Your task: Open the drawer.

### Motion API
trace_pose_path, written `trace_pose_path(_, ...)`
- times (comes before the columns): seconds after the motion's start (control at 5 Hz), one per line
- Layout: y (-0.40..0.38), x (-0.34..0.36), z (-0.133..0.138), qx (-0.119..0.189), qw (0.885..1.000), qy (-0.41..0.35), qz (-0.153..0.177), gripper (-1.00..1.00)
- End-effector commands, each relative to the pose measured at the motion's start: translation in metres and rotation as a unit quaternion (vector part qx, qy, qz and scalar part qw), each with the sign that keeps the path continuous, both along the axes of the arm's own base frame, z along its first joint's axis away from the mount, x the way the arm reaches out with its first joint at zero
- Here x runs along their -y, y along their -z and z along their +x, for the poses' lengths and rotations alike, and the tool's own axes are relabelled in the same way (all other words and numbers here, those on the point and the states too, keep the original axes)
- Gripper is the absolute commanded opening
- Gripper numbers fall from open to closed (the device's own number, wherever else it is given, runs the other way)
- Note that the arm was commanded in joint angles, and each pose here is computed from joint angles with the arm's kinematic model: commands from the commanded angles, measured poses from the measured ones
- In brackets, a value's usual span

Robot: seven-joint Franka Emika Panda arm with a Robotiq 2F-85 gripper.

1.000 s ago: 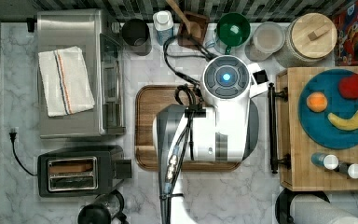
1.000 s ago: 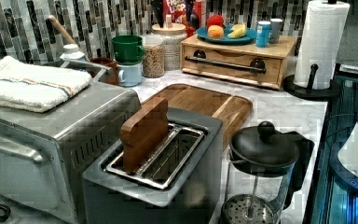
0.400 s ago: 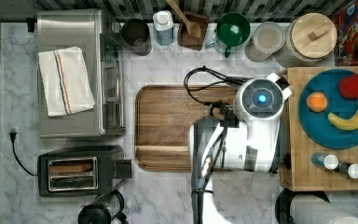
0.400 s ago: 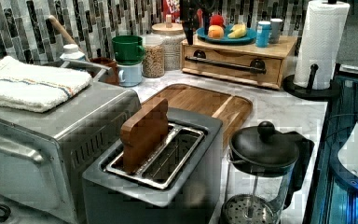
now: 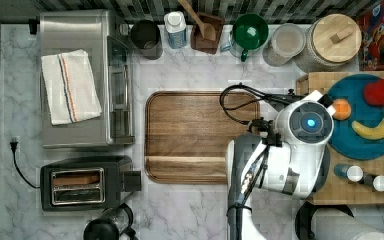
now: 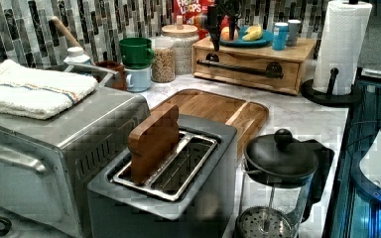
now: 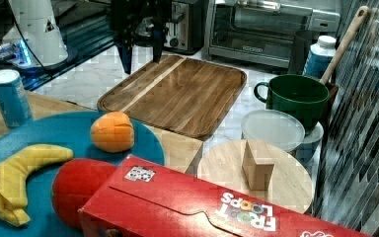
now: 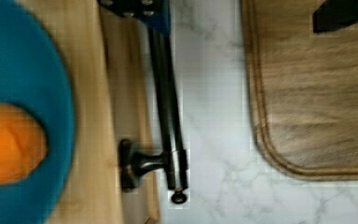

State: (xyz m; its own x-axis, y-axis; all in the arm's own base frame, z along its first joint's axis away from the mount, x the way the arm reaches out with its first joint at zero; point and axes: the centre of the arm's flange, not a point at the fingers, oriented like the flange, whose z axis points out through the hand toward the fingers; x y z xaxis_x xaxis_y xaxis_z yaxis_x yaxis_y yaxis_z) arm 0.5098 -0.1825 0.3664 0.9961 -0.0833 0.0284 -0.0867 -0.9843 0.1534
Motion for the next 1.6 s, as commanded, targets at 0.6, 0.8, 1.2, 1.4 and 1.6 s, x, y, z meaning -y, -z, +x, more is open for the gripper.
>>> trace_pose_path(0.6, 0.047, 0.035, -0.009, 0.053, 0.997, -0.049, -0.028, 1.0)
trace_pose_path(0.8, 0.063, 0.044, -0.012, 0.054, 0.997, -0.047, -0.027, 1.0)
trace_pose_path(1.2, 0.092, 0.041, -0.016, 0.059, 0.997, -0.021, -0.035, 1.0)
trace_pose_path(1.4, 0.099, 0.05, -0.01, 0.068, 0.996, -0.024, -0.05, 1.0)
trace_pose_path(1.6, 0.105, 0.049, -0.007, 0.066, 0.996, -0.03, -0.054, 1.0)
